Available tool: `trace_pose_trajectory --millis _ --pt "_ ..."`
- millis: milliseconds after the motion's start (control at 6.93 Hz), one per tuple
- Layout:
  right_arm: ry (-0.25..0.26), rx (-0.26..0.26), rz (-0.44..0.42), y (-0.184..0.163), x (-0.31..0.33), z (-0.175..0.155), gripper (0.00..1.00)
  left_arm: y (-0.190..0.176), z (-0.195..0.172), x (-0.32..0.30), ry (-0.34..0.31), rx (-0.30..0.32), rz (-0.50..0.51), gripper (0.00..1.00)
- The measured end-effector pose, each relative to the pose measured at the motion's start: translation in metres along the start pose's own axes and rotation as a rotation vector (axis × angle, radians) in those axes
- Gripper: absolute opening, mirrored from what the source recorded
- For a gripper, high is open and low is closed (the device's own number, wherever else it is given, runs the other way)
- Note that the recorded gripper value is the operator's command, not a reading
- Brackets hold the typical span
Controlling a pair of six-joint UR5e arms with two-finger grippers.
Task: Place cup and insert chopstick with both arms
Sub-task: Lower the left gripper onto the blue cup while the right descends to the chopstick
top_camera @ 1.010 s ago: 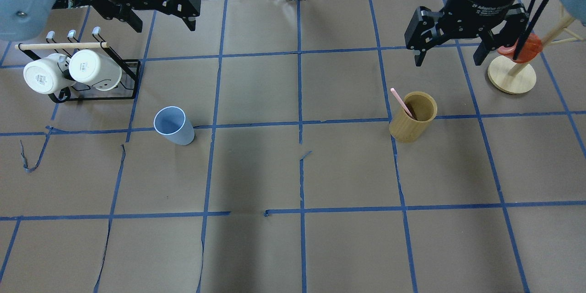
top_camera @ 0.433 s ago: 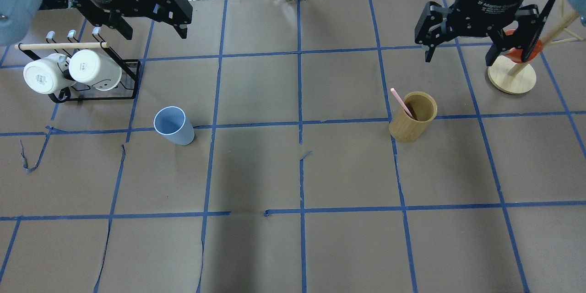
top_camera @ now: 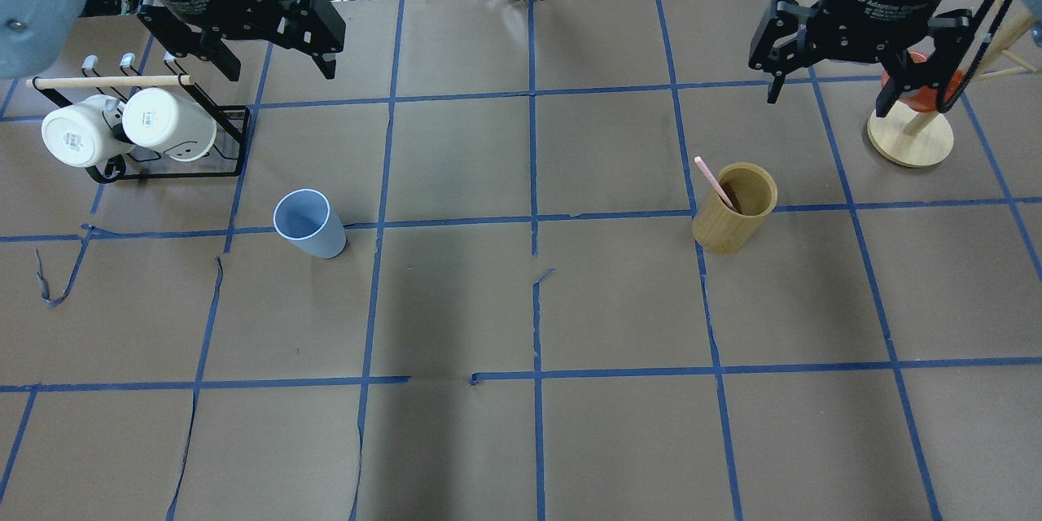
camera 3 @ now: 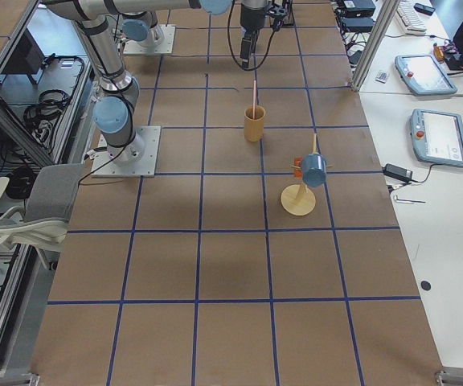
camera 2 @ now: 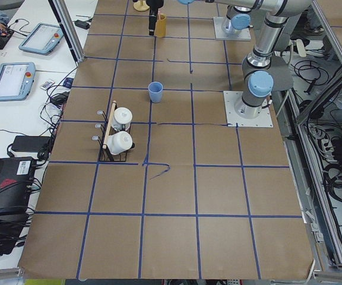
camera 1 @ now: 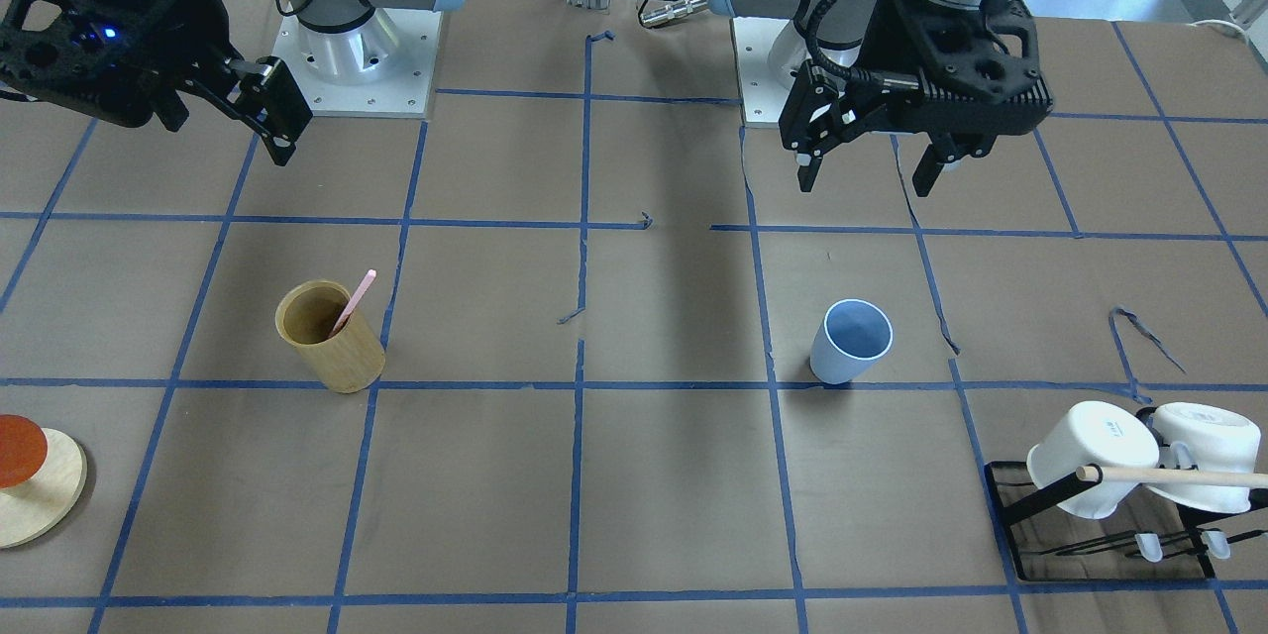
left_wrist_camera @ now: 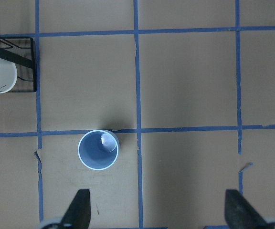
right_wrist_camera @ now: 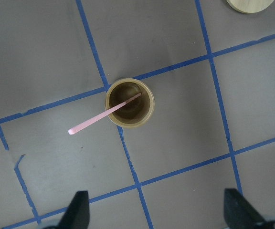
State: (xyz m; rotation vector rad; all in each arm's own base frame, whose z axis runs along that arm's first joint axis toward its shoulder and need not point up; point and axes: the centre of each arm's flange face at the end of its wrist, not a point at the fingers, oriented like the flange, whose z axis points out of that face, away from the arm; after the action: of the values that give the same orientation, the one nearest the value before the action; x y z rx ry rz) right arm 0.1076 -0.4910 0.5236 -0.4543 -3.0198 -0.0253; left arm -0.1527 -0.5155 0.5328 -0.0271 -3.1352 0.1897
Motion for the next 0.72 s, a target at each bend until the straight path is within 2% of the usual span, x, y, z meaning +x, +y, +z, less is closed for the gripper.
trace_pose_trajectory --millis 289,433,722 --pt "-0.011 0.005 0.016 -0.003 0.004 -0.003 1.00 -0.006 0.009 -0.002 -0.001 -0.027 0.003 1.00" --pt "-0.014 0.010 0.041 -0.004 0.005 -0.005 1.00 -0.007 0.019 -0.009 -0.008 -0.063 0.014 1.00" --pt "-0.028 0.012 0.134 -0.006 0.004 -0.007 1.00 -0.016 0.062 -0.079 -0.002 -0.151 0.011 1.00"
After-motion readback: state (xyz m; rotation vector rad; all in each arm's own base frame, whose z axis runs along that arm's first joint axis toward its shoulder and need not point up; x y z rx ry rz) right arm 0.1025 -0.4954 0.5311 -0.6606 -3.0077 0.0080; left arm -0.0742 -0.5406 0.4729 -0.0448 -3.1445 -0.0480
